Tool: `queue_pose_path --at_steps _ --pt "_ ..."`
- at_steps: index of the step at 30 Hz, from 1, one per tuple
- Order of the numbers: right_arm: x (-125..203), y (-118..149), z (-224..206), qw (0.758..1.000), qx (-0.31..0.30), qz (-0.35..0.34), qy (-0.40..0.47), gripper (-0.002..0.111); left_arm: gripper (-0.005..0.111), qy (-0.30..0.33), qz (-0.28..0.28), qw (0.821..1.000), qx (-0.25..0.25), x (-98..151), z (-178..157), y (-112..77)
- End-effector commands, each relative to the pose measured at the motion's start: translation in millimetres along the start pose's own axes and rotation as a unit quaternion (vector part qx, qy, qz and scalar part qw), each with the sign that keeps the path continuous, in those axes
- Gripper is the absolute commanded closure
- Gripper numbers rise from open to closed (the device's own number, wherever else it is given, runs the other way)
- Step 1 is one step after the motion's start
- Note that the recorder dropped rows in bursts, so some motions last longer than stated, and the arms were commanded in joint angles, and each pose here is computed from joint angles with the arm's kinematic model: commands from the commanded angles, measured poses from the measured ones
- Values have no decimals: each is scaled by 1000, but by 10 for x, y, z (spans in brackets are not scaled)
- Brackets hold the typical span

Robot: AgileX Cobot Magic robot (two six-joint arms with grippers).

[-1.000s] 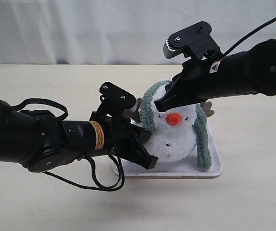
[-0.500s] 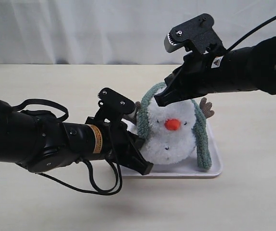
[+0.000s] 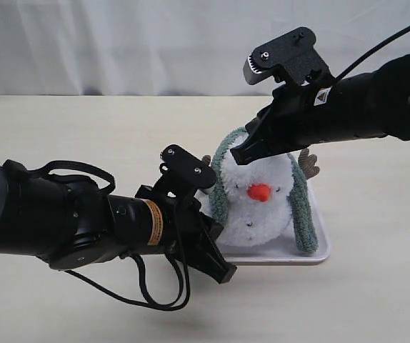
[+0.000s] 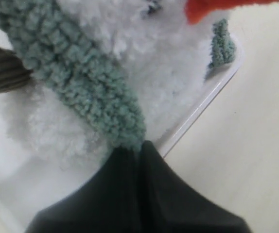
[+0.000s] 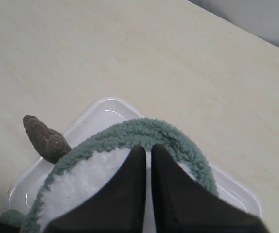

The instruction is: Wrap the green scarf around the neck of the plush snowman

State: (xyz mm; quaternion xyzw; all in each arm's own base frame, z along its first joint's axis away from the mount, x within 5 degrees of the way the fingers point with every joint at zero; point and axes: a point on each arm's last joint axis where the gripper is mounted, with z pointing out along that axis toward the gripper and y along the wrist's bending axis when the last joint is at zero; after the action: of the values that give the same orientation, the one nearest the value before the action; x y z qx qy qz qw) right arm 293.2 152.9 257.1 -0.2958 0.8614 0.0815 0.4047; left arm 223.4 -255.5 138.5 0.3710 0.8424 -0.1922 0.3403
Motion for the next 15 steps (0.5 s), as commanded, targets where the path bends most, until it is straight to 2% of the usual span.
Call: queue_pose_path --at_steps 1,11,15 --pt "-28 -5 -28 1000 1 -8 -5 104 107 9 -10 1000 -3 21 3 -1" --pt "-24 -339 -126 998 25 44 28 104 107 6 -8 1000 -1 15 3 -5" --pt "-183 -255 -184 999 -12 23 19 104 107 -8 -6 1000 6 -9 3 -17"
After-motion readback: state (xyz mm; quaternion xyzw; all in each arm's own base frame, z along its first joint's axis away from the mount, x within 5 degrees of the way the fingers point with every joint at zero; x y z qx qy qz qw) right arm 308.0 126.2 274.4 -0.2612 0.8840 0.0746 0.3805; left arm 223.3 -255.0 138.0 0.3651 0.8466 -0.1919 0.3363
